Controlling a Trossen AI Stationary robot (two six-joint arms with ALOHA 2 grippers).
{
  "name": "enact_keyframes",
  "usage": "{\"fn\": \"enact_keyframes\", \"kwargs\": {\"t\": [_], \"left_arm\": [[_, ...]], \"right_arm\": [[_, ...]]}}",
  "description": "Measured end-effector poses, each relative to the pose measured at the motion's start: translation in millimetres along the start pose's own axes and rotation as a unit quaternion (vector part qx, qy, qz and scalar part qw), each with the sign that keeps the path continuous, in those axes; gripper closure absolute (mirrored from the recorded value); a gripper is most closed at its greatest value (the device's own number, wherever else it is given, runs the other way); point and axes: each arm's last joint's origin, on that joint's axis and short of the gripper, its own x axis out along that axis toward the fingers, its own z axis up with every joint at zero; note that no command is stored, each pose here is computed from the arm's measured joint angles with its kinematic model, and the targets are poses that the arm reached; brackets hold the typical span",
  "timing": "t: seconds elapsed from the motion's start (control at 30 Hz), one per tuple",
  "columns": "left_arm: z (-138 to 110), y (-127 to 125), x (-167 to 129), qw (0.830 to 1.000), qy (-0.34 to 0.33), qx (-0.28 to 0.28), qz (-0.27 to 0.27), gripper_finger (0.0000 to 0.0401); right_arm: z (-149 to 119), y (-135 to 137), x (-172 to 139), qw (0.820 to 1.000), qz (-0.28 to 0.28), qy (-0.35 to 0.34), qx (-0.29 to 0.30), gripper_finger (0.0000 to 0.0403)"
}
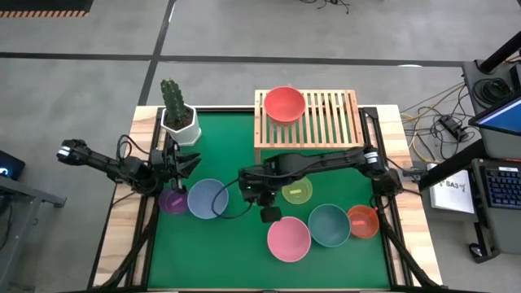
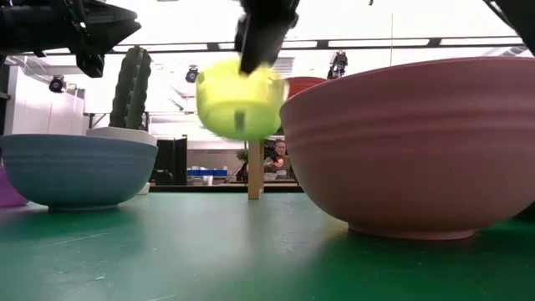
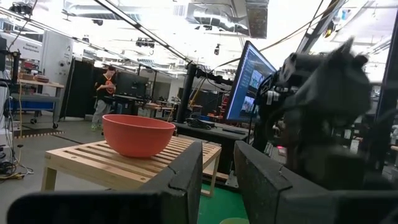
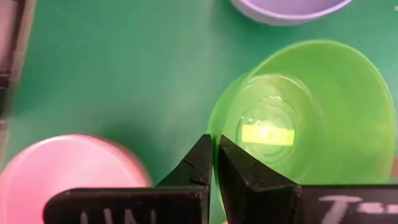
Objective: Place and stack bowls onto a shelf
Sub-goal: Put the light green bowl on the shelf
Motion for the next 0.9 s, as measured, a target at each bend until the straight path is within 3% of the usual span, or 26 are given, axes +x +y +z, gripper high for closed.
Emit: {"fn": "enact_keyframes", "kwargs": {"t": [0.13,0.27,0.37,0.5,0.6,0.9], "left_arm": [[0.0,0.0,0.0,1.0,0.0,0.0,0.0,0.0324],[0.0,0.0,0.0,1.0,0.0,0.0,0.0,0.0324],[0.0,0.0,0.0,1.0,0.0,0.0,0.0,0.0324],[0.0,0.0,0.0,1.0,0.0,0.0,0.0,0.0324],[0.0,0.0,0.0,1.0,0.0,0.0,0.0,0.0324],[0.1,0.0,0.0,1.0,0.0,-0.002,0.0,0.0324]], "right_arm": [[-6.2,15.5,-38.1,0.999,-0.022,-0.018,0.027,0.0394],[-22.4,20.8,-78.8,0.992,-0.103,-0.014,0.069,0.0394],[-41.3,20.5,-105.2,0.978,-0.169,0.013,0.121,0.0394],[-63.0,12.9,-131.7,0.945,-0.262,0.03,0.192,0.0394],[-74.1,5.2,-147.1,0.939,-0.271,0.005,0.211,0.0394],[-134.2,-41.9,-175.0,0.9,-0.321,0.044,0.293,0.0394]]}}
